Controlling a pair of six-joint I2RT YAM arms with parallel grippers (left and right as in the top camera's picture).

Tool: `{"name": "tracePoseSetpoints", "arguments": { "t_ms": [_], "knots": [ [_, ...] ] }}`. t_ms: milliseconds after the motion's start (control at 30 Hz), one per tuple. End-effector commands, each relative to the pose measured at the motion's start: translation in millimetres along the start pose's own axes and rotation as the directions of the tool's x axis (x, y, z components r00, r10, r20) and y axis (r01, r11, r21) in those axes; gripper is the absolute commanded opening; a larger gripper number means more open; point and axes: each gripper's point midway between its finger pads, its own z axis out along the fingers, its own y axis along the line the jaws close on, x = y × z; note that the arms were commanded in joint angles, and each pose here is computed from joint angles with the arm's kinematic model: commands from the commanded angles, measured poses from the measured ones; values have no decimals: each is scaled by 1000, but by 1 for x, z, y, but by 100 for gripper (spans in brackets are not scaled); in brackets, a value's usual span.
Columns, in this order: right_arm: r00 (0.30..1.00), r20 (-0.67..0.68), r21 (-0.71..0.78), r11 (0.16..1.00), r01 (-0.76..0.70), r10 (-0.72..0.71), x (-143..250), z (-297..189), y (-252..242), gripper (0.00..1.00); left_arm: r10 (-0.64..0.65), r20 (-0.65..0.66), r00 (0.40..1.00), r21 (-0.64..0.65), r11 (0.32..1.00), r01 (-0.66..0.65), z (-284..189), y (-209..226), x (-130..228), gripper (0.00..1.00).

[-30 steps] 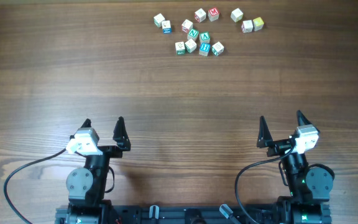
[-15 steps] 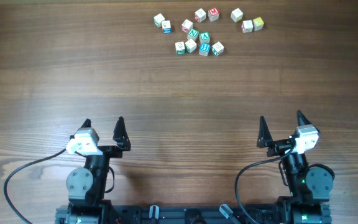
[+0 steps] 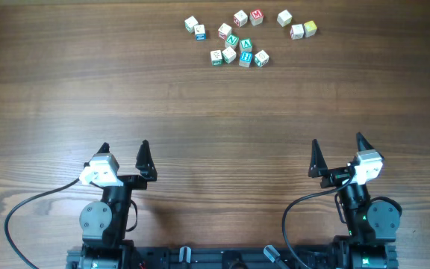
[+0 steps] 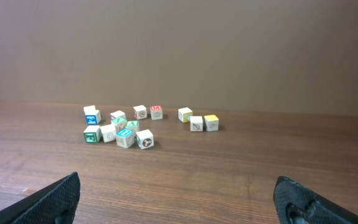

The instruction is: Form a tower

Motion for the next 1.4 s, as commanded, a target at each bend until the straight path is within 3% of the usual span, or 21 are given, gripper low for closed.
{"name": "tracePoseSetpoints", "arguments": {
  "t_ms": [0, 367, 500, 633, 700, 833, 1200, 1367],
  "knots": [
    [1000, 6, 14, 1000, -12, 12, -1, 0, -3, 100, -8, -15, 1000, 22, 1000, 8, 0, -4, 3, 100],
    [1000, 6, 14, 1000, -12, 12, -1, 0, -3, 100, -9, 8, 1000, 33, 999, 9, 0, -6, -2, 100],
    [1000, 6, 14, 1000, -12, 12, -1, 0, -3, 100, -13, 24, 1000, -31, 999, 14, 0, 5, -5, 100],
    [1000, 6, 14, 1000, -12, 12, -1, 0, -3, 100, -67, 15, 998, 171, 983, 63, -4, -32, -14, 100],
    [1000, 6, 14, 1000, -12, 12, -1, 0, -3, 100, -117, -9, 993, 168, 979, 117, -7, -35, -22, 100],
    [1000, 6, 14, 1000, -12, 12, -1, 0, -3, 100, -89, -19, 996, 162, 983, 91, -12, -42, -47, 100],
    [1000, 6, 14, 1000, -12, 12, -1, 0, -3, 100, -85, -181, 980, 83, 991, 102, 5, -53, -96, 100],
    [1000, 6, 14, 1000, -12, 12, -1, 0, -3, 100, -91, -288, 953, 38, 994, 107, 21, -55, -102, 100]
  ]
}}
